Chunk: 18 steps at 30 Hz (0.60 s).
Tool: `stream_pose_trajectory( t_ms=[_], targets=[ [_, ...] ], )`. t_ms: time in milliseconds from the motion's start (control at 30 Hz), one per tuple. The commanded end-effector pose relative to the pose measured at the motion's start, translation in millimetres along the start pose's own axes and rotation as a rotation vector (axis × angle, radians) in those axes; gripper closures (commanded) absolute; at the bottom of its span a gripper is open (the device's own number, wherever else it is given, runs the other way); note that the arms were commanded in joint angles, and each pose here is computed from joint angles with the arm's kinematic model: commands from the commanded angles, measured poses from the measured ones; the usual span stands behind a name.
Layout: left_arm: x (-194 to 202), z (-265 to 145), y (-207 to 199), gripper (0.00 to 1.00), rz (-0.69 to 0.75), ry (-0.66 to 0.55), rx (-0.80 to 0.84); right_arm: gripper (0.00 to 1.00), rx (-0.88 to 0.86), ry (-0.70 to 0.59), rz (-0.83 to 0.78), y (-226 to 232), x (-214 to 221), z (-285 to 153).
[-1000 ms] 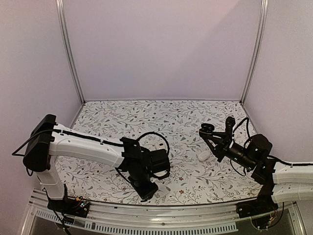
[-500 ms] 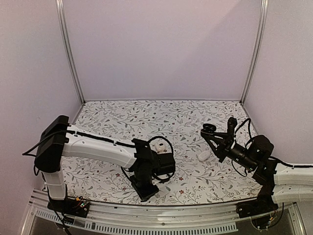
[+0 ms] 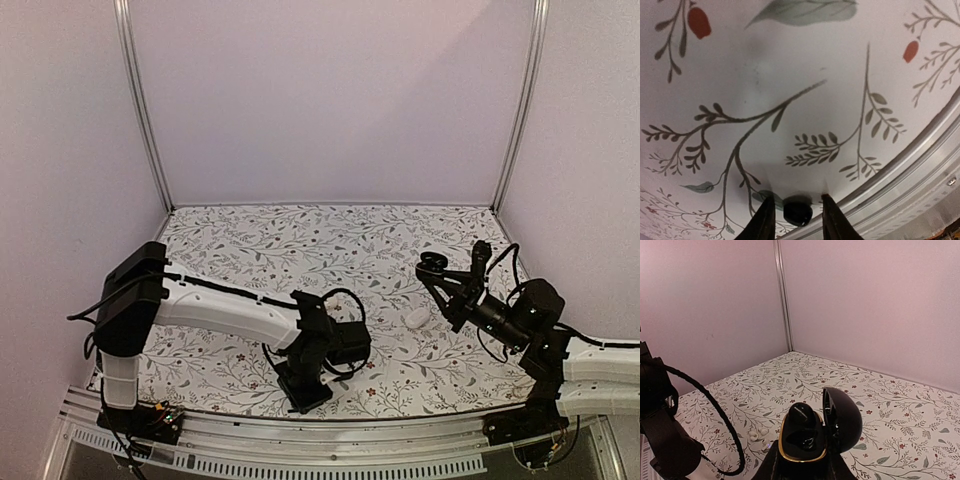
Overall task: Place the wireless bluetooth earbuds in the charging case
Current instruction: Pick up the right earbud from the corner of the board.
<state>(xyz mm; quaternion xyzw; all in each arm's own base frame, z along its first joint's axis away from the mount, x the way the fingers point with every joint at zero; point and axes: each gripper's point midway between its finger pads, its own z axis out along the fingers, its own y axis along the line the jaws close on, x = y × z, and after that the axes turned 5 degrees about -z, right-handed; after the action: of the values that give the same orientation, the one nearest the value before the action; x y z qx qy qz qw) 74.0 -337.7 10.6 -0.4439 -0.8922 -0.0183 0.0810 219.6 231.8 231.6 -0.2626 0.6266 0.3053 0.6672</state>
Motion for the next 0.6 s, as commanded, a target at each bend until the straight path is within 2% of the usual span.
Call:
stream_pose_trajectory(
  t_ms=[0, 167, 567],
  targets=[
    [5.6, -0.3, -5.1, 0.68, 0.023, 0.032, -0.011, 1.00, 0.030, -0.018, -0.002, -6.5, -2.7, -4.0],
    [11.1, 3.7, -9.3, 0.66, 0.049, 0.065, -0.034, 1.00, 0.033, -0.022, -0.005, -7.2, -4.1, -5.1],
    [3.9, 8.6, -7.7, 0.75, 0.054, 0.064, -0.071, 1.00, 0.039, -0.016, -0.003, -8.8, -1.9, -5.3]
  ],
)
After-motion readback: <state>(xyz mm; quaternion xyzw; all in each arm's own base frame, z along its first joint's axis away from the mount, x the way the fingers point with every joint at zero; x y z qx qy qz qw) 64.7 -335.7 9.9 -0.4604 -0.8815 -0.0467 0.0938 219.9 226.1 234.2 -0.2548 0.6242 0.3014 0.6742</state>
